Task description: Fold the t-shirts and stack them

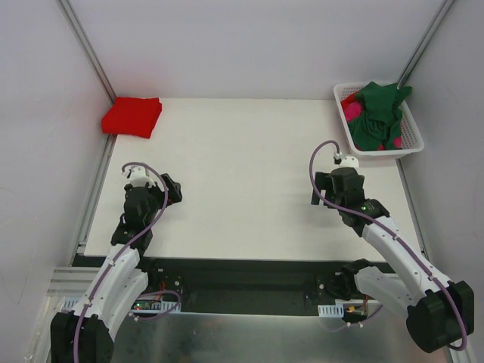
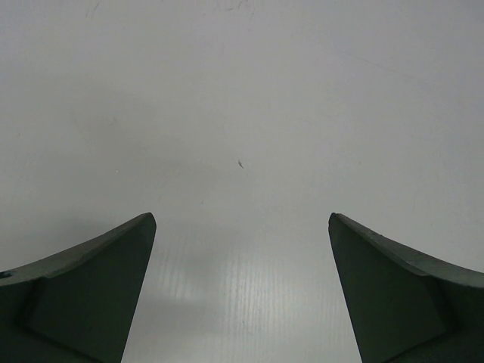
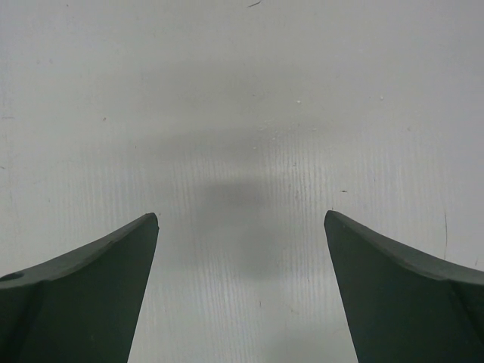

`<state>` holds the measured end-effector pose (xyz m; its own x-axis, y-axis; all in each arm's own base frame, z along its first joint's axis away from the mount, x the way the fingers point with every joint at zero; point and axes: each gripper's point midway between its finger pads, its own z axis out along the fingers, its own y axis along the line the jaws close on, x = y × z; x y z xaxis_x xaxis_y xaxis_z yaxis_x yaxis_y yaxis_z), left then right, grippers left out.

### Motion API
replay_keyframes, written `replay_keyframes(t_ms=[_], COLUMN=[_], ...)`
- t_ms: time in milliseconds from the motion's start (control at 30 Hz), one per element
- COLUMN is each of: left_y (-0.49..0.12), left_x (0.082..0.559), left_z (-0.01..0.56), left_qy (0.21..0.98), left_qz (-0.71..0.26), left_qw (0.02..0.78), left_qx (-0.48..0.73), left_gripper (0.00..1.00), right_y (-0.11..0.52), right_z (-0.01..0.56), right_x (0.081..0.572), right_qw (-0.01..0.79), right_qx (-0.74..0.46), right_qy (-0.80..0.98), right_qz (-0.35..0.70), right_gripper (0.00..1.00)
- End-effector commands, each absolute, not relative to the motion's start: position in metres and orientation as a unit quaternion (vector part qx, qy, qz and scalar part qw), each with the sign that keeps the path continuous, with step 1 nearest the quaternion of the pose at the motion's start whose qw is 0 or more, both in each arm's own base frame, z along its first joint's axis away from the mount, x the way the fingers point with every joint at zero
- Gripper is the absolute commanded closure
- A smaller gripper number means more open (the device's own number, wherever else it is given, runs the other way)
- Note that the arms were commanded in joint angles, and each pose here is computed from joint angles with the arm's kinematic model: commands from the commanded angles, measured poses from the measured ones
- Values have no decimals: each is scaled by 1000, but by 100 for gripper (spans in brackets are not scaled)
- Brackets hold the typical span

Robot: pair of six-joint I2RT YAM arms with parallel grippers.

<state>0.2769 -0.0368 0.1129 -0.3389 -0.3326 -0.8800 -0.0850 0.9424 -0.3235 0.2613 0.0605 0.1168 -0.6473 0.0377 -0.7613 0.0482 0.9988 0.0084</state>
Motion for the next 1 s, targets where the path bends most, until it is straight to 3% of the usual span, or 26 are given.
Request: replay_keyframes(t_ms=[0, 967], left_y=[-36, -37], left_x=[285, 282], left_z=[124, 111], left_qy=[794, 804], left_qz=[-108, -103], left_qw=[585, 573], left_qx=[-125, -122], left_gripper=[1, 1], right_y=[58, 57], right_z=[127, 124], right_x=[268, 266], right_qw=[443, 450], right_qx=[26, 27], right_qy=[896, 893], right_qz=[-14, -13], right_gripper=[4, 4])
